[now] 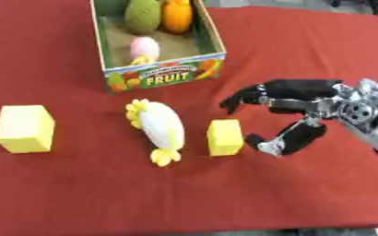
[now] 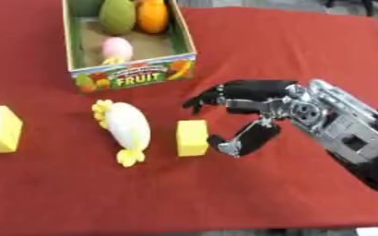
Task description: Pick up objects on the table and place them in the box.
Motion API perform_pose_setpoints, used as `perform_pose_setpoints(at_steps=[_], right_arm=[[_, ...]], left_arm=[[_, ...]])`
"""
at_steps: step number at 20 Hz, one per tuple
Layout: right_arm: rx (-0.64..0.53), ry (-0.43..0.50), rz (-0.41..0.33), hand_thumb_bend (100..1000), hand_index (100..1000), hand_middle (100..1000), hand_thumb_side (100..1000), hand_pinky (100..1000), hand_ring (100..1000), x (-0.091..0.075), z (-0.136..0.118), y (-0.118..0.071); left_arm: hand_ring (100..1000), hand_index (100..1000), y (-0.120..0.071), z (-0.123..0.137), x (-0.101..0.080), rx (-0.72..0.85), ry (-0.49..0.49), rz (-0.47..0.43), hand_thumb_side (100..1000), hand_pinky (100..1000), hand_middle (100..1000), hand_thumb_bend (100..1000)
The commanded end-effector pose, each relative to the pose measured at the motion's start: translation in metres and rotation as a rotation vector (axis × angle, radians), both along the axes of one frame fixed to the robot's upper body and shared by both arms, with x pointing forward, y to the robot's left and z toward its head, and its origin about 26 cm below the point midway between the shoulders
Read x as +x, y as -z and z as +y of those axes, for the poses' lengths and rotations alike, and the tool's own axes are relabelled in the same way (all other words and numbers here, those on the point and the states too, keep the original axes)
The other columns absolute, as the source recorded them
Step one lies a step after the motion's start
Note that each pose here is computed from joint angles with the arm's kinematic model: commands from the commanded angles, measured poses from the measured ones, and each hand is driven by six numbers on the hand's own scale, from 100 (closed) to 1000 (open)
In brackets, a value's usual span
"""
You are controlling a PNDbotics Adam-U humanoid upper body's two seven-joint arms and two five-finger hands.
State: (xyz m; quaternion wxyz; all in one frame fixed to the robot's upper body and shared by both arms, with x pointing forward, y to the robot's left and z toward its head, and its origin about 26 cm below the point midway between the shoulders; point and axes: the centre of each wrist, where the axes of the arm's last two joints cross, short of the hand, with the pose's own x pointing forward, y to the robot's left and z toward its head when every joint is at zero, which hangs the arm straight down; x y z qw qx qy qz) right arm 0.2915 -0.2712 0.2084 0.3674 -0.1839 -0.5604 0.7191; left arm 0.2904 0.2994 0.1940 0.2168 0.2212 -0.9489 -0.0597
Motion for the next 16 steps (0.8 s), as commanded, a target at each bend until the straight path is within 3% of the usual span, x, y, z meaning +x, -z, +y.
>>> perform_pose_setpoints(at_steps=[1, 3, 16], right_arm=[[-0.033, -0.001, -0.055, 119, 997, 825, 579, 1000, 974, -0.0020, 0.0003, -0.0052], [-0.036, -0.003, -0.067, 115, 997, 827, 555, 1000, 976, -0.0019, 0.0014, -0.0044], [-0.043, 0.030, -0.055, 126, 1000, 827, 611, 1000, 979, -0.0019, 0.0093, 0.0016]], left_arm=[[829, 891, -0.0071, -0.0004, -0.0015, 0.016, 0.010, -0.020, 799, 785, 791, 116], [829, 891, -0.0069, -0.0005, -0.0015, 0.015, 0.010, -0.019, 798, 785, 791, 117], [830, 891, -0.0062, -0.0018, -0.0014, 0.014, 0.016, -0.012, 800, 785, 792, 114]])
